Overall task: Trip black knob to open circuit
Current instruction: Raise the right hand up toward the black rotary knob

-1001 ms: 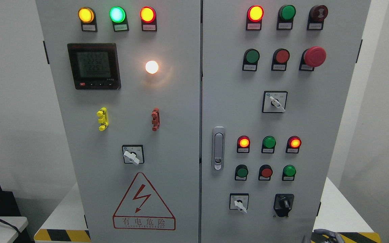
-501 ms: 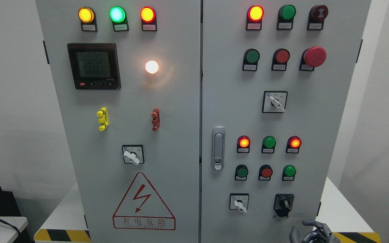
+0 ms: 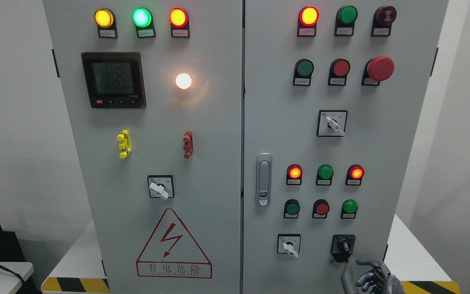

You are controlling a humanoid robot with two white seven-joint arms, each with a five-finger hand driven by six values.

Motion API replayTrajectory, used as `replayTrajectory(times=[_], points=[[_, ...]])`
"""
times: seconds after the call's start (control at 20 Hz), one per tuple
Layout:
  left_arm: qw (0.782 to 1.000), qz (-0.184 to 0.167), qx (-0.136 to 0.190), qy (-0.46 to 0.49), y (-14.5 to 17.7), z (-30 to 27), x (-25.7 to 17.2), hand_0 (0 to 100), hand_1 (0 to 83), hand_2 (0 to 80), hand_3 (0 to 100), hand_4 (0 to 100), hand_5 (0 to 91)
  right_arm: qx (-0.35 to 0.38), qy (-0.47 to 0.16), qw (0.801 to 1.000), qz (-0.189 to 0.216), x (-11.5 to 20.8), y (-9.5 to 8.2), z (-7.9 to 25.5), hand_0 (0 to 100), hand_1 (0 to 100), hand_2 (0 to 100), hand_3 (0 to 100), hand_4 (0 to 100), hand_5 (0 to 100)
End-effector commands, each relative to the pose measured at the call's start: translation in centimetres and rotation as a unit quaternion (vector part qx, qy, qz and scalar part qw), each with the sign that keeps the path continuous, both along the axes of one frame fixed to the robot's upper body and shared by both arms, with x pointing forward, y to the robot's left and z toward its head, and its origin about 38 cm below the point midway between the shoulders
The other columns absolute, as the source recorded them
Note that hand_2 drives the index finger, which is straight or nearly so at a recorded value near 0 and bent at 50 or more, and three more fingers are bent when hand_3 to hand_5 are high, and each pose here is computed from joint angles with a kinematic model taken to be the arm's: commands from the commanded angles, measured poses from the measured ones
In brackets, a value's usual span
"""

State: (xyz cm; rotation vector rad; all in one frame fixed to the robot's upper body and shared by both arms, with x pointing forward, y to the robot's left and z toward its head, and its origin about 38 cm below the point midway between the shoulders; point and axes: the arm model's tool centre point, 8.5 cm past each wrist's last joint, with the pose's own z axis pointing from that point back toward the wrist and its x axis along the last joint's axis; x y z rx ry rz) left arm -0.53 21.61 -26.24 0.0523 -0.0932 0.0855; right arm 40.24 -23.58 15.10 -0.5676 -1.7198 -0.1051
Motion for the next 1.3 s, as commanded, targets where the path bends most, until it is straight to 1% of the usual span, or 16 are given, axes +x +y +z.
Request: replayTrajectory(times=[0.0,0.35,0.95,1.25], points=[[1.000,-0.017,-0.001,-0.004,-0.04,0.00,0.51,12,38.9,0.0,0,0,0.0,0.006,0.020,1.000,-0.008,1.03,-0.31,-1.15,34,79,43,83,91,98],[1.000,-0.017,-0.001,-0.004,-0.04,0.00,0.51,12,38.9,0.0,0,0,0.0,0.007,0.027,1.000,-0.014,1.24,-0.49,-1.67,32,80,43,83,91,98],[1.000,-0.016,-0.001,-0.004,-0.04,0.00,0.51,12,38.9,0.0,0,0,0.0,0.008,0.023,0.999,-0.022,1.61,-0.76,-1.39,29,79,44,83,91,98],[1.000,-0.017,-0.002,-0.004,-0.14,0.00,0.51,12,38.9,0.0,0,0,0.0,0.009,0.019,0.999,-0.024,1.60,-0.85,-1.17,30,78,45,83,91,98]])
